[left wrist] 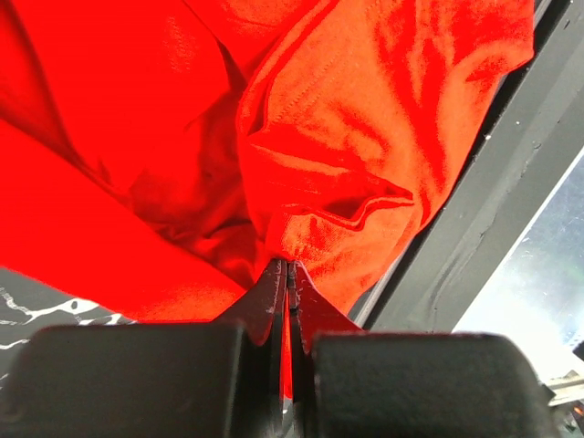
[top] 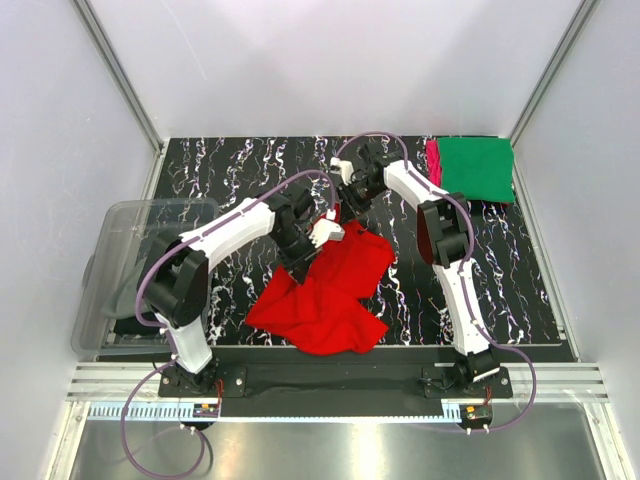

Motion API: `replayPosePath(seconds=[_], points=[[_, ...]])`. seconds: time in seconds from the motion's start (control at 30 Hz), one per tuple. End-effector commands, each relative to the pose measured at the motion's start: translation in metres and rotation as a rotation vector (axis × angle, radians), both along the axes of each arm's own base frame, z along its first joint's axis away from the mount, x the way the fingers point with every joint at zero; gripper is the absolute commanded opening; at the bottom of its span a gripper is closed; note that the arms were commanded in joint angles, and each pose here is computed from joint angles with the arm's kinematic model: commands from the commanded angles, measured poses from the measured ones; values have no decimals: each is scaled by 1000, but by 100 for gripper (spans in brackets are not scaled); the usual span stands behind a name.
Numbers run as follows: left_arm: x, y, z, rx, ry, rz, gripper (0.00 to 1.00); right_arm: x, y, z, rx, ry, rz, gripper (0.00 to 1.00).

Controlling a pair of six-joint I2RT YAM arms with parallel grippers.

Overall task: Fold and stack the t-shirts
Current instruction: Flatten the tshirt out

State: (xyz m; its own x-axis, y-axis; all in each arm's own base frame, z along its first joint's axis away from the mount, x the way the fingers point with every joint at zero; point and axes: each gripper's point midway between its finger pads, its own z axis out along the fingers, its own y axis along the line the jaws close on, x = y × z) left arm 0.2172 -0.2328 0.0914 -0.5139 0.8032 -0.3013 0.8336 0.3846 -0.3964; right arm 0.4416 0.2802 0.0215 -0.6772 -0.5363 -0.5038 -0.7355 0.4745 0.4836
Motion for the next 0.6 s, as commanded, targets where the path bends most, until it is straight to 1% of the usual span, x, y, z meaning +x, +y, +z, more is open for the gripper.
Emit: replayPosePath(seconds=[0.0,0.07,0.1,0.13,0.17,0.23,0.27,0.33,0.37,0.43,0.47,0.53,0.57], points=[[18,-1,26,-37,-104,-5,0,12,1,-8,-73,-69,-13,26],[23,0,29,-37,-118,-2,0,17,-1,1,-83,-102,-20,15],[24,0,32,-39,-130,0,0,19,-2,4,-88,-117,-22,7],[29,0,37,-47,-153,-1,0,22,-3,11,-87,-144,-16,4],[32,2,42,-44,-172,1,0,25,-5,28,-86,-186,-18,1],[44,4,59,-61,-231,4,0,35,-8,54,-78,-264,-22,0],[50,6,66,-61,-262,10,0,42,-11,87,-58,-335,-39,0],[67,9,92,-89,-356,16,0,56,-22,127,-28,-424,-83,0],[73,12,101,-90,-393,21,0,61,-25,168,5,-505,-104,0],[86,15,126,-112,-478,29,0,68,-38,208,37,-572,-145,0],[91,18,133,-109,-510,33,0,67,-41,244,73,-638,-153,0],[99,19,150,-119,-565,39,0,65,-52,274,93,-685,-179,0],[100,21,158,-120,-591,42,0,56,-55,299,117,-724,-179,0]])
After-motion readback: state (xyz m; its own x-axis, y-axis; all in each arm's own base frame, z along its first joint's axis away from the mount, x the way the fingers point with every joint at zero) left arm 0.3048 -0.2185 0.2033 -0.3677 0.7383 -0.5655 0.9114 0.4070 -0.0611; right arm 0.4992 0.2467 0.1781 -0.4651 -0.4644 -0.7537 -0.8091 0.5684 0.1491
